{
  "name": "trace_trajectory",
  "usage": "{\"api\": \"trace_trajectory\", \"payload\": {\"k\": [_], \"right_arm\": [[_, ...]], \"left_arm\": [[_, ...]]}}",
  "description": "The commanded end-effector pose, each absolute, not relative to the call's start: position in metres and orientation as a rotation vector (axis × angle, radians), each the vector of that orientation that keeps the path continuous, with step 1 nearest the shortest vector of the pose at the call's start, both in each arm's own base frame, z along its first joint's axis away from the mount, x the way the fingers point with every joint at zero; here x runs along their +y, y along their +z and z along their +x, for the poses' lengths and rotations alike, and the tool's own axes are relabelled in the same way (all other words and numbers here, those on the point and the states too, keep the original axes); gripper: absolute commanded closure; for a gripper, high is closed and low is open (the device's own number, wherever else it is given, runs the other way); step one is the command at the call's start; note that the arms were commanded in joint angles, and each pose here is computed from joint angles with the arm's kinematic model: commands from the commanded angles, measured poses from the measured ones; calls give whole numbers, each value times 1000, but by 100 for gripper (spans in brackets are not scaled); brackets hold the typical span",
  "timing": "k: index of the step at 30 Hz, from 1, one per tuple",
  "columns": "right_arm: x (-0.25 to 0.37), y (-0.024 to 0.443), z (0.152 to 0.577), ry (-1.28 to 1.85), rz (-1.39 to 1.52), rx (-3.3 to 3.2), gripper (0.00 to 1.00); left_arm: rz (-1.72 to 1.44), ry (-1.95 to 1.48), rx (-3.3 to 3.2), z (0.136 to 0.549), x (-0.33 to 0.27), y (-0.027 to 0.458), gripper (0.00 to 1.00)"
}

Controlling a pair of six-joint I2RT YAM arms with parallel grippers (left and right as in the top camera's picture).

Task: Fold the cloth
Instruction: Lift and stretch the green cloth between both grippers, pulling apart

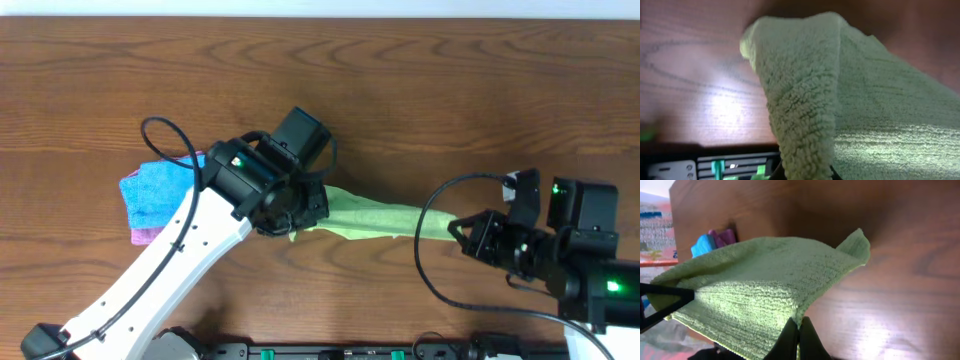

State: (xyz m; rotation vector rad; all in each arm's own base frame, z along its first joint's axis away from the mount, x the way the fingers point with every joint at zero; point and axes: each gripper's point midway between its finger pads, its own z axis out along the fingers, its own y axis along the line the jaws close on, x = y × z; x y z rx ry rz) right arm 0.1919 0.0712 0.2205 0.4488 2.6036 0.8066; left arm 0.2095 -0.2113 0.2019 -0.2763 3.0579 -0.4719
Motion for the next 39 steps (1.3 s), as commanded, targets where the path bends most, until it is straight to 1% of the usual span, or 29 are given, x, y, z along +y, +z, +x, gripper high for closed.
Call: {"api": "trace_trajectory", "payload": {"k": [1,7,10,15,29,39], "right_arm": [[40,228,191,576,550,2564,99],[42,248,173,576,561,2568,99],[39,255,176,552,556,2541,99],[32,250,183,502,575,2557,99],[19,235,226,431,580,2586,99],[16,226,257,430,579,2583,99]], "left_arm": [[-330,-235,3001,213,-180,198,94],[-312,-274,3025,196,-197,199,94],[-309,-279,3031,192,-200,199,94],[-320,-276,3021,194,-200,199,94],[-330,-182,2869,224,-192,202,94],[-339,-90,2841,251,-186,185,94]]}}
